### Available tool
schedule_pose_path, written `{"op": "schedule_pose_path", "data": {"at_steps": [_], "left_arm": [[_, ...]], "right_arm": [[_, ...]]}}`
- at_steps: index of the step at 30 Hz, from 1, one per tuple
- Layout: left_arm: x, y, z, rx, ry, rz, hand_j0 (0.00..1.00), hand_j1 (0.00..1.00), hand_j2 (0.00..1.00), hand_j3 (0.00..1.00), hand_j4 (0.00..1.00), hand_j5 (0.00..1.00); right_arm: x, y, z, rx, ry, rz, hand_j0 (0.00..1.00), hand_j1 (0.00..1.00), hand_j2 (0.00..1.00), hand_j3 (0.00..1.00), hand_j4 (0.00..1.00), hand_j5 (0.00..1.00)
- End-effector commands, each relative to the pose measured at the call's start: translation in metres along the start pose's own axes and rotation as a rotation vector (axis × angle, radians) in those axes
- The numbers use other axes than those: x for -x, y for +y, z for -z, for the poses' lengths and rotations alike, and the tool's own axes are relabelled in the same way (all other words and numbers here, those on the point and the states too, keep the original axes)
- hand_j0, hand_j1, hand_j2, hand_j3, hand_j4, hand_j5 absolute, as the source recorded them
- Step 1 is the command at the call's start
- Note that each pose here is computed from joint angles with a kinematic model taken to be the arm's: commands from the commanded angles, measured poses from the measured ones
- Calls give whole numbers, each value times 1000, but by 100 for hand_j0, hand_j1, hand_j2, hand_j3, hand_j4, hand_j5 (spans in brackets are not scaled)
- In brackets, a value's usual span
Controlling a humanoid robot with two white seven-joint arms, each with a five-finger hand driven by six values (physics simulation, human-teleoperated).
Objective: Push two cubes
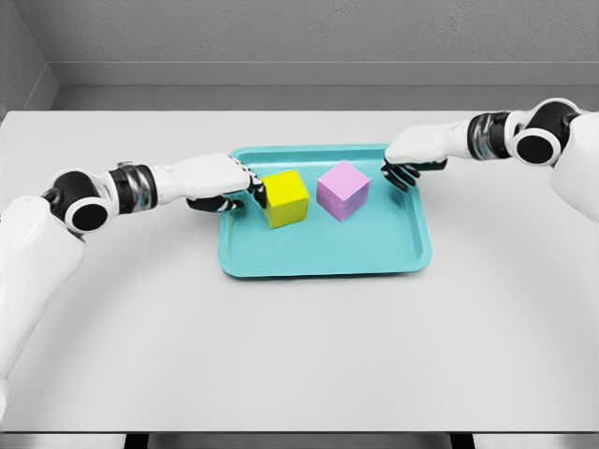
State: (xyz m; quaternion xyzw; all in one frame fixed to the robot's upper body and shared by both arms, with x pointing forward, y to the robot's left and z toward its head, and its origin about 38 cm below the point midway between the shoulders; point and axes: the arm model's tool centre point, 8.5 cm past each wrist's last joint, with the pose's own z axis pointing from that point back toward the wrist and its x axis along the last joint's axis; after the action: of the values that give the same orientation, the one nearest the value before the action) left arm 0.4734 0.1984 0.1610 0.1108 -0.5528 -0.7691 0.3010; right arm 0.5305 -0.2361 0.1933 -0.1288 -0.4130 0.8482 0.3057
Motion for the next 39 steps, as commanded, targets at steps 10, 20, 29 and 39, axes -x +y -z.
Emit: {"op": "schedule_pose_path", "data": {"at_steps": [10, 20, 29, 39], "left_arm": [[-7, 1, 7, -4, -22, -2, 56, 56, 56, 56, 56, 56], [1, 1, -2, -9, -1, -12, 55, 55, 55, 55, 55, 55], [13, 4, 3, -3, 21, -40, 55, 55, 55, 55, 55, 55], [5, 7, 12, -16, -1, -45, 55, 55, 55, 55, 55, 55]], "right_arm": [[-4, -1, 26, -24, 2, 26, 11, 11, 11, 11, 11, 11], [-10, -5, 33, -22, -11, 17, 11, 11, 11, 11, 11, 11], [-14, -5, 35, -20, -22, 16, 11, 11, 11, 11, 11, 11], [-17, 0, 38, -23, -32, 22, 10, 10, 10, 10, 10, 10]]}}
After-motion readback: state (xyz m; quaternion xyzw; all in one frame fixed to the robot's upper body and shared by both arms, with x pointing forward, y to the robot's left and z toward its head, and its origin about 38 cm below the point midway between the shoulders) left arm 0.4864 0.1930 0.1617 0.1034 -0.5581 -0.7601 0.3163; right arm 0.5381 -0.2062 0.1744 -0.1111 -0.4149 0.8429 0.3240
